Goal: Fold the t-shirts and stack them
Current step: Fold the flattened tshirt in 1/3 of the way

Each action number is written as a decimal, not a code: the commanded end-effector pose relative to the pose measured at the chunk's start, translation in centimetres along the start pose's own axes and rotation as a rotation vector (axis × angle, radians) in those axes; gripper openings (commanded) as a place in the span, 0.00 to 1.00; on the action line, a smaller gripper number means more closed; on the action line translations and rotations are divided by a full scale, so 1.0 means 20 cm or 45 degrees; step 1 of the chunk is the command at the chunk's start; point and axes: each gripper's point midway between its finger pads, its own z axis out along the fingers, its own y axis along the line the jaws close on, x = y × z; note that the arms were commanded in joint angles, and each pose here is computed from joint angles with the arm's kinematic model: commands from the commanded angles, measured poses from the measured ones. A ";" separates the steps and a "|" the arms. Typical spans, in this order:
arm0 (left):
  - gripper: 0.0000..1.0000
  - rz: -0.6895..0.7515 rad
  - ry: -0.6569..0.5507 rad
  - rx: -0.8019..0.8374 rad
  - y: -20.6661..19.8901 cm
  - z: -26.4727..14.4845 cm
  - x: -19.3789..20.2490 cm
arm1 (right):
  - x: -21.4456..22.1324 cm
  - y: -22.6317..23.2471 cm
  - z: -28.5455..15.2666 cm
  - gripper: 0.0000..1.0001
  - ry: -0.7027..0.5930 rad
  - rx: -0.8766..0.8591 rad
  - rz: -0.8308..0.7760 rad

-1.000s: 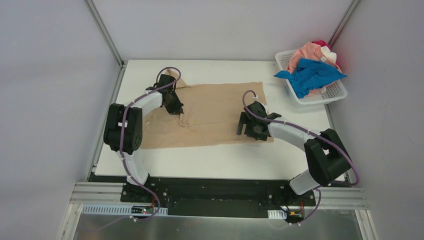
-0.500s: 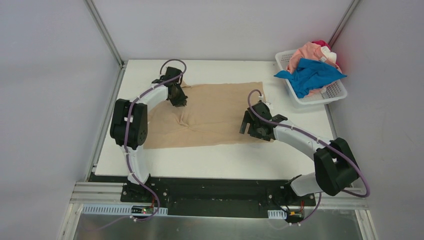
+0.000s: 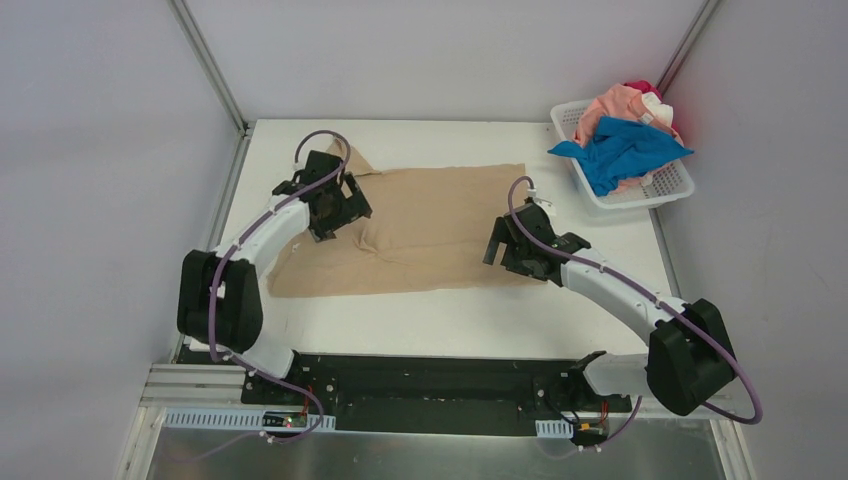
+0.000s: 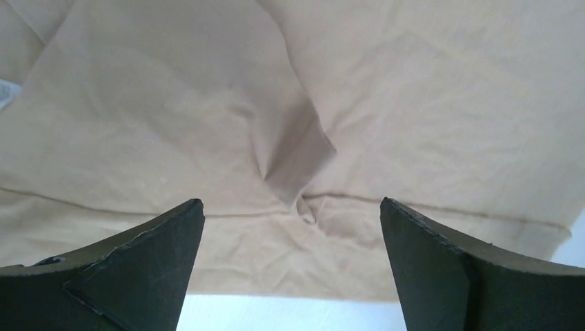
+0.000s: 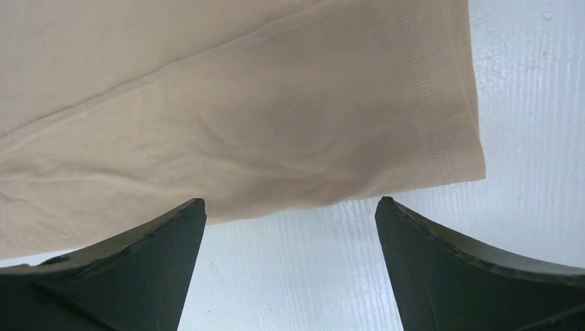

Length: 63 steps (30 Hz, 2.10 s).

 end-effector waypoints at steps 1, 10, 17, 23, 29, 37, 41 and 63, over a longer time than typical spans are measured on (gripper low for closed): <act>0.99 0.031 0.156 0.171 -0.03 -0.05 0.20 | -0.01 -0.05 -0.01 0.98 -0.031 0.035 -0.011; 0.99 0.014 0.243 0.341 -0.27 0.14 0.19 | -0.02 -0.06 -0.01 0.98 -0.051 0.022 -0.004; 0.99 0.024 0.260 0.472 -0.55 0.26 0.03 | -0.05 -0.09 -0.03 0.98 -0.092 0.043 0.013; 0.99 0.036 0.257 0.455 -0.53 0.27 0.04 | -0.11 -0.11 -0.03 0.99 -0.137 0.080 0.069; 0.99 0.096 0.100 0.357 -0.38 0.11 0.00 | -0.22 0.03 0.04 0.99 -0.123 -0.015 0.144; 0.99 0.101 -0.040 0.196 -0.09 -0.03 0.07 | -0.26 0.13 0.27 0.99 0.009 -0.014 0.195; 0.99 0.072 0.039 0.062 0.11 0.04 0.25 | -0.14 0.06 0.33 0.98 0.091 0.046 0.210; 0.99 0.051 -0.196 0.152 0.10 -0.35 0.07 | -0.43 -0.06 -0.12 0.99 -0.280 -0.057 0.482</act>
